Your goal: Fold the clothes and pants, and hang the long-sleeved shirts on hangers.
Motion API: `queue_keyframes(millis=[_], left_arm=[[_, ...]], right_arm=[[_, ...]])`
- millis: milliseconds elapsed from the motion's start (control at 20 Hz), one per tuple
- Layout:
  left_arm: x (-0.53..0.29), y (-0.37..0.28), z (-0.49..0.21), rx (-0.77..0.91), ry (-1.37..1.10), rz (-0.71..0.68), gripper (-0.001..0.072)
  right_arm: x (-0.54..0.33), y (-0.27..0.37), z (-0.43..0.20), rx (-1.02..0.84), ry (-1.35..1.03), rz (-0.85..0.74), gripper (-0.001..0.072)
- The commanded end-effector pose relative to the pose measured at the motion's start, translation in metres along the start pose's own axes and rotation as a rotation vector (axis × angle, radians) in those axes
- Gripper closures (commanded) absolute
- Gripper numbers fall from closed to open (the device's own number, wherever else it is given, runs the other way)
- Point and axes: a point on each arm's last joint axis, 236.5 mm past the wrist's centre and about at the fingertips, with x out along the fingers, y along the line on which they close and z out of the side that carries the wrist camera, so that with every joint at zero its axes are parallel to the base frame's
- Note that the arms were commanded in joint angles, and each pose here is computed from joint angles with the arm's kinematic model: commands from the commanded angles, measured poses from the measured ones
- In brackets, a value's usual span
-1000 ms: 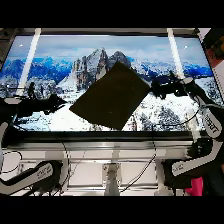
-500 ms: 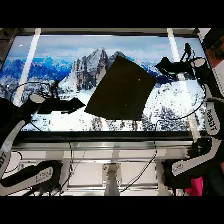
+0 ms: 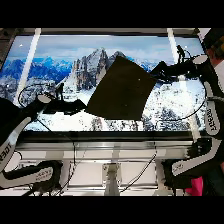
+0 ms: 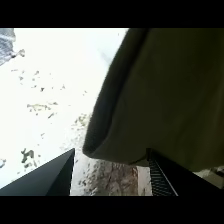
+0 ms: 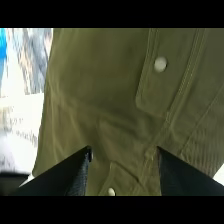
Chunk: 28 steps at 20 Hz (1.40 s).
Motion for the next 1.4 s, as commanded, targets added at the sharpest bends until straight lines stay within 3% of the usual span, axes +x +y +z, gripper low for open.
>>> queue_keyframes(millis=[0, 300, 350, 450, 550, 650, 700, 750, 950, 1100, 1200, 1350], left_arm=[[0.005, 0.008, -0.002, -0.064, 0.023, -0.002, 0.0173], [0.022, 0.009, -0.015, -0.109, 0.082, 0.000, 0.0178], [0.023, 0.006, -0.013, -0.118, 0.080, -0.012, 0.0246], [0.024, -0.005, -0.005, -0.137, 0.062, -0.046, 0.0500], [0.022, -0.016, 0.003, -0.144, 0.045, -0.076, 0.0681], [0.024, -0.024, 0.003, -0.128, 0.047, -0.083, 0.0679], [0.026, -0.026, 0.000, -0.118, 0.056, -0.082, 0.0679], [0.028, -0.029, -0.004, -0.103, 0.066, -0.079, 0.0679], [0.039, -0.047, -0.024, -0.017, 0.113, -0.087, 0.0679], [0.044, -0.056, -0.035, 0.031, 0.137, -0.093, 0.0679], [0.044, -0.057, -0.036, 0.034, 0.140, -0.093, 0.0679], [0.044, -0.056, -0.035, 0.031, 0.136, -0.092, 0.0679]], right_arm=[[0.000, 0.002, -0.017, -0.003, 0.071, 0.005, 0.0256], [-0.001, 0.004, -0.025, -0.001, 0.107, 0.015, 0.0256], [-0.001, 0.004, -0.025, -0.002, 0.107, 0.014, 0.0257], [-0.001, 0.003, -0.022, -0.004, 0.096, 0.009, 0.0266], [-0.001, -0.003, -0.020, -0.012, 0.086, -0.014, 0.0280], [-0.001, -0.010, -0.019, -0.023, 0.083, -0.045, 0.0456], [-0.001, -0.015, -0.020, -0.029, 0.087, -0.061, 0.0596], [-0.002, -0.021, -0.026, -0.044, 0.112, -0.087, 0.0693], [0.003, -0.038, -0.085, -0.023, 0.216, -0.101, 0.0696], [0.003, -0.030, -0.158, 0.068, 0.213, 0.000, 0.0696], [0.000, -0.017, -0.198, 0.169, 0.160, 0.105, 0.0696], [0.001, -0.020, -0.238, 0.301, 0.045, 0.136, 0.0695]])
